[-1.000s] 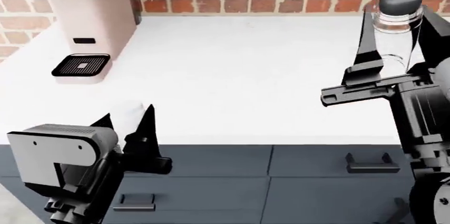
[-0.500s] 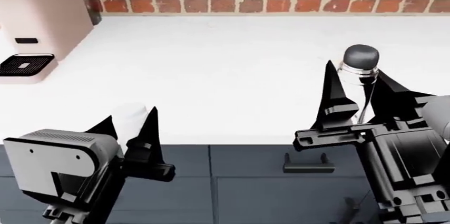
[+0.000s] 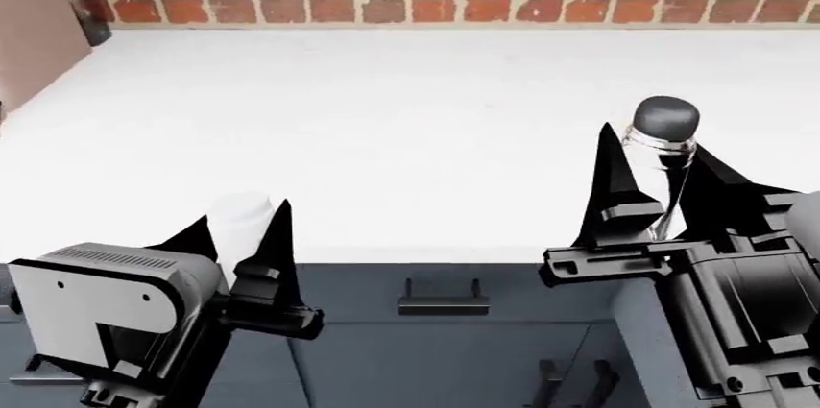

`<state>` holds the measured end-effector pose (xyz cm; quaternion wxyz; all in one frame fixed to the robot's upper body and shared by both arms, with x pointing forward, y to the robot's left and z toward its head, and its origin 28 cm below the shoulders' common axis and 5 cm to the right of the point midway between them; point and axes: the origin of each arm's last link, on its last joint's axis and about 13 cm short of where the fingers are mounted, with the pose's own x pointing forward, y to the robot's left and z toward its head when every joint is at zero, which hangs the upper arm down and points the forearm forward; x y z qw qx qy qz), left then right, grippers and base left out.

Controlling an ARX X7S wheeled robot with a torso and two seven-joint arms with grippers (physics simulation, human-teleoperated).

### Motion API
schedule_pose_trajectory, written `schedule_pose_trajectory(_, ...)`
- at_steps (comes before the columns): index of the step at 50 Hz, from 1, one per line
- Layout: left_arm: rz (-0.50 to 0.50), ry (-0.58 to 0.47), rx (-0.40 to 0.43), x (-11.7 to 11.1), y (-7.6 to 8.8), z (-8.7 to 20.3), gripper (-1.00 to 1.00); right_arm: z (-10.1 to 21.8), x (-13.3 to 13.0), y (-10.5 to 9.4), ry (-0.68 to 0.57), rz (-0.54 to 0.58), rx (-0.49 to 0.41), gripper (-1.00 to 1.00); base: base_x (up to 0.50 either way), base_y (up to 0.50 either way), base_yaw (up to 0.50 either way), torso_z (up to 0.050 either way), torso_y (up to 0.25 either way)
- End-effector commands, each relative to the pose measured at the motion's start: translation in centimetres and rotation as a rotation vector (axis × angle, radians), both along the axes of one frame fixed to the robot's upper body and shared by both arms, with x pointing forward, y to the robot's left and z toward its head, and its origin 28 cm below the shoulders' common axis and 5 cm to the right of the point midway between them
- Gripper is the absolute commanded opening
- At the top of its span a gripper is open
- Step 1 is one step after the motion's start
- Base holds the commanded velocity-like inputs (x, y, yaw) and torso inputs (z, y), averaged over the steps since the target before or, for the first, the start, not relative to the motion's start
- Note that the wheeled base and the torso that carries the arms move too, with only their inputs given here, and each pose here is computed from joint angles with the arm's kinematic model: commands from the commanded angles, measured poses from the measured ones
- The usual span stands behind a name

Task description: Pick and place the shaker into the drawer. Then close the cabinet.

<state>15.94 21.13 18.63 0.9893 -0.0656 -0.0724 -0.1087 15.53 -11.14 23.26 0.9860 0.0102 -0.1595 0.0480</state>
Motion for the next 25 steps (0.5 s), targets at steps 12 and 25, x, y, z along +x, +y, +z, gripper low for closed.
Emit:
schedule_pose_trajectory(12,-0.004,-0.016,-0.006,-0.15,-0.11,0.3,-1.0,0.52,-0.23,-0.11,-0.016,-0.002,-0.006,-1.0,0.0,-0.5,0.0,0.0,0.001)
schedule_pose_trajectory(25,-0.006,-0.008,-0.004,-0.05,-0.22,0.04,-1.0,0.39,-0.24,-0.14,-0.012,-0.007,-0.001,-1.0,-0.3,-0.45,0.0,0.001,0.0)
